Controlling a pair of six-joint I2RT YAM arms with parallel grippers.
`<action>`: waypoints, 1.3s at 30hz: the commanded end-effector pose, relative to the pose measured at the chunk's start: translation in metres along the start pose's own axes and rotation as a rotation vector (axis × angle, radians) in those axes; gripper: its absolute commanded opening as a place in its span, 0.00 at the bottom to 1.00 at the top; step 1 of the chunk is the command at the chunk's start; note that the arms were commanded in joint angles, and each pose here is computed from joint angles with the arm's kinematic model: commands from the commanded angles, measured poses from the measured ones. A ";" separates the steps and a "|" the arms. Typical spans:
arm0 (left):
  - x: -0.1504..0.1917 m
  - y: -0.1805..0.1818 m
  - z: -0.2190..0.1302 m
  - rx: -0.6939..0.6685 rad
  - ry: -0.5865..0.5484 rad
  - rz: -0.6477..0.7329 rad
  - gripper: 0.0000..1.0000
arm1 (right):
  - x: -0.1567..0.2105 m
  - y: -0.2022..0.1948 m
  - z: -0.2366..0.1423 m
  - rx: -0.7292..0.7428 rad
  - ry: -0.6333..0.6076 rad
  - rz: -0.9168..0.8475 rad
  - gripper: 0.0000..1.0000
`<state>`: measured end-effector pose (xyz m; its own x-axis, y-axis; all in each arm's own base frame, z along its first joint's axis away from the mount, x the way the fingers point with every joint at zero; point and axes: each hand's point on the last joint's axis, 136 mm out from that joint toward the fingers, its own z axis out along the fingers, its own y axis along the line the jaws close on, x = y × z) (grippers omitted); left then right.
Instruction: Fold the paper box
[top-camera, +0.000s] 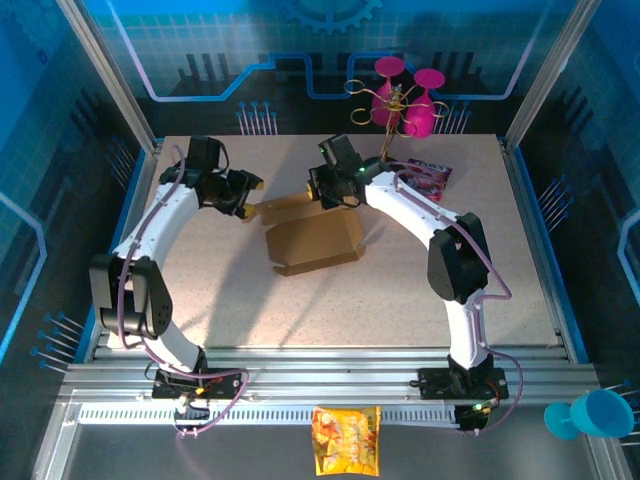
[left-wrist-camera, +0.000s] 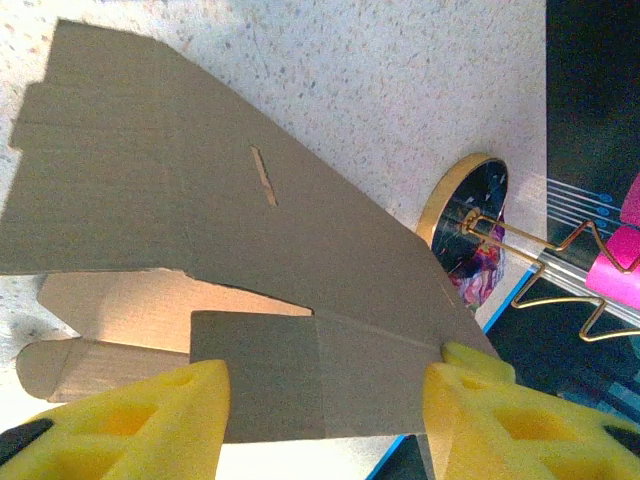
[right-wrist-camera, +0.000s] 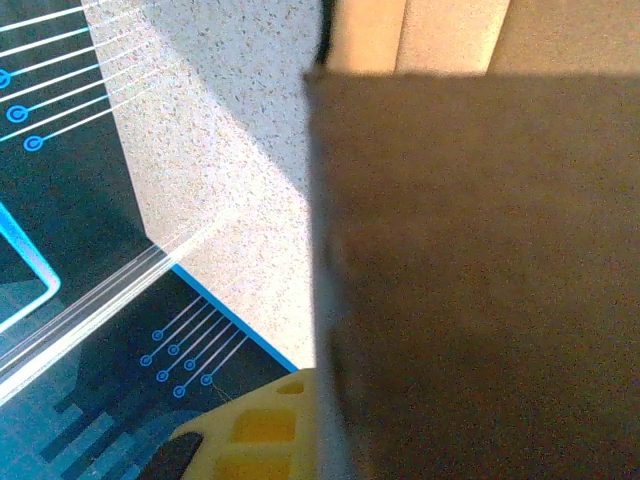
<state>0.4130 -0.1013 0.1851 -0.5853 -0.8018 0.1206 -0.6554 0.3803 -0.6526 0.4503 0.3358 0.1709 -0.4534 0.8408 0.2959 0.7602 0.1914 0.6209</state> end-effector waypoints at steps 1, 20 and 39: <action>0.013 -0.004 0.015 0.011 0.052 0.006 0.54 | -0.005 0.006 -0.010 -0.017 0.001 0.020 0.00; 0.021 0.015 0.033 -0.055 0.047 -0.117 0.00 | -0.005 0.006 -0.007 -0.052 0.034 0.016 0.03; 0.012 0.040 0.014 -0.106 0.014 -0.397 0.00 | 0.033 -0.007 -0.016 -0.421 0.125 -0.159 0.50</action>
<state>0.3895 -0.1078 0.1363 -0.3238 -0.8814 0.3440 -0.8668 0.1306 -0.4812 0.4208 0.3438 0.1706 -0.6031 0.7538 0.2608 0.5001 0.1027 0.8598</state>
